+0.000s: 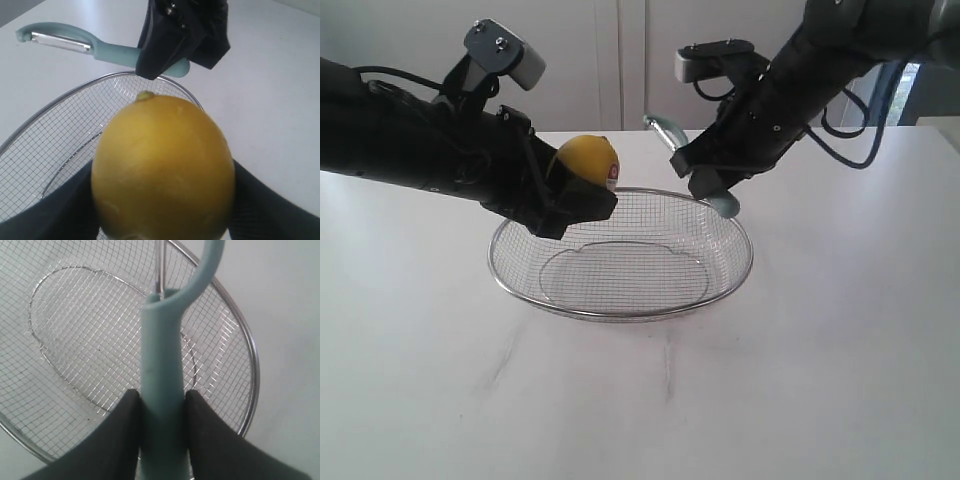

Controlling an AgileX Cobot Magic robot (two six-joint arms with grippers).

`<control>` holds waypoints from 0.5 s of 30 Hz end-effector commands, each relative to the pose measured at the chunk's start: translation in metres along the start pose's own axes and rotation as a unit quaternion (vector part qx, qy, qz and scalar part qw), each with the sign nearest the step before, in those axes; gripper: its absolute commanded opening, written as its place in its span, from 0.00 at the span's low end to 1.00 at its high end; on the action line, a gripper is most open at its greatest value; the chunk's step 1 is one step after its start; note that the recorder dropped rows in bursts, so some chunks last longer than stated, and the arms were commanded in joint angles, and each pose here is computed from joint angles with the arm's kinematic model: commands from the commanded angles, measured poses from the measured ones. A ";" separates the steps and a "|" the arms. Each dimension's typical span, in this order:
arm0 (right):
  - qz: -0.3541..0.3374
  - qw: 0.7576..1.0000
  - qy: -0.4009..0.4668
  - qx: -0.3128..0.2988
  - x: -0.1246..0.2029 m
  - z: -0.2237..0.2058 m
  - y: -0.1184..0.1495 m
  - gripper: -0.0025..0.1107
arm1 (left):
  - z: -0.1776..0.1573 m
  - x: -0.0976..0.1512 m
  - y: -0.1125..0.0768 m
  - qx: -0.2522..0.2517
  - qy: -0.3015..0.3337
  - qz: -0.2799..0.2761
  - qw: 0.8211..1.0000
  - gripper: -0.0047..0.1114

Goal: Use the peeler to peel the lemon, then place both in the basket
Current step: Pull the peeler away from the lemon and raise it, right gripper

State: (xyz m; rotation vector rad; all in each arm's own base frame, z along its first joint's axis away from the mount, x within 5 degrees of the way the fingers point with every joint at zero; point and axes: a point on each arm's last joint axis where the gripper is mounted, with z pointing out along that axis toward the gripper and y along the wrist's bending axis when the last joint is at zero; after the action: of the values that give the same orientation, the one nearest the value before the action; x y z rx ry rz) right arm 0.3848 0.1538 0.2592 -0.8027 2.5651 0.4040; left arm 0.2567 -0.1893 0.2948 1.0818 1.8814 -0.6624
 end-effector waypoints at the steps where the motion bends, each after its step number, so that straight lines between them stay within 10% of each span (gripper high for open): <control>1: 0.002 1.000 0.018 -0.004 -0.005 0.015 -0.006 0.02 | -0.002 -0.004 -0.001 0.002 -0.010 -0.004 1.000 0.04; 15: -0.048 0.996 0.072 0.019 -0.001 0.048 -0.001 0.02 | -0.002 -0.005 0.001 -0.012 -0.013 -0.004 1.000 0.04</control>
State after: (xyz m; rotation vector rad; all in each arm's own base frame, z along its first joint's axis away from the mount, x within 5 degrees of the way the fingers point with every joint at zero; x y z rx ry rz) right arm 0.4019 0.1663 0.2150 -0.9520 2.6609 0.2887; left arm 0.2594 -0.1881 0.2953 1.0598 1.8787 -0.6321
